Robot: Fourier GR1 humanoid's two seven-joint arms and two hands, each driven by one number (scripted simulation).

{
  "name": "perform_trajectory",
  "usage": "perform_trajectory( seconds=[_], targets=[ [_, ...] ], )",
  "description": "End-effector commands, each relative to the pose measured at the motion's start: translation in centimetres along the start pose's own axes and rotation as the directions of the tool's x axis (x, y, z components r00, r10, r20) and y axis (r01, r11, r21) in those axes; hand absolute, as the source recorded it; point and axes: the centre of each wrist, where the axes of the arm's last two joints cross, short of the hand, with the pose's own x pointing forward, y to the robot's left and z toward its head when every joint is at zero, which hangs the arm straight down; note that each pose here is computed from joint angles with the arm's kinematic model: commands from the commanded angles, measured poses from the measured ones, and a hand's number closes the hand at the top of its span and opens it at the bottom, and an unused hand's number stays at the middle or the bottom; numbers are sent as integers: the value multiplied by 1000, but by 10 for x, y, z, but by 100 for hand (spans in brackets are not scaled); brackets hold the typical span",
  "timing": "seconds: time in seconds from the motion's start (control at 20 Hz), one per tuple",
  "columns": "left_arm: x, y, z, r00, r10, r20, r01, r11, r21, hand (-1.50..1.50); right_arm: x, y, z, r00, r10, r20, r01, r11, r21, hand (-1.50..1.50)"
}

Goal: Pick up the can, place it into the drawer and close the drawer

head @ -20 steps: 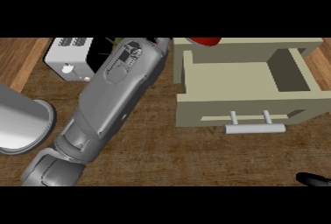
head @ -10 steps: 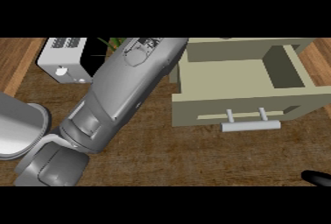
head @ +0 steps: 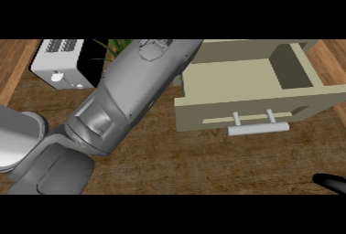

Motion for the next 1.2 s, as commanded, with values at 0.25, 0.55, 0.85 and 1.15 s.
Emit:
perform_trajectory(
  seconds=[0.25, 0.55, 0.85, 1.15],
  targets=[
    [-6, -2, -1, 1000, -6, 4, 6, 993, 121, -150, 13, 15, -12, 1000, 7, 25, -8, 999, 44, -150],
    [7, -3, -4, 1000, 11, 5, -12, 992, 126, -150, 19, 8, -10, 988, 121, 100, -130, 987, 93, -150],
    [1, -1, -4, 997, 74, 11, -75, 989, 127, -150, 16, 21, -26, 928, 313, 201, -344, 928, 145, -150],
    [14, -4, -2, 991, 136, 12, -136, 981, 136, -150, 5, 40, -52, 829, 499, 253, -541, 830, 136, -150]
  ],
)
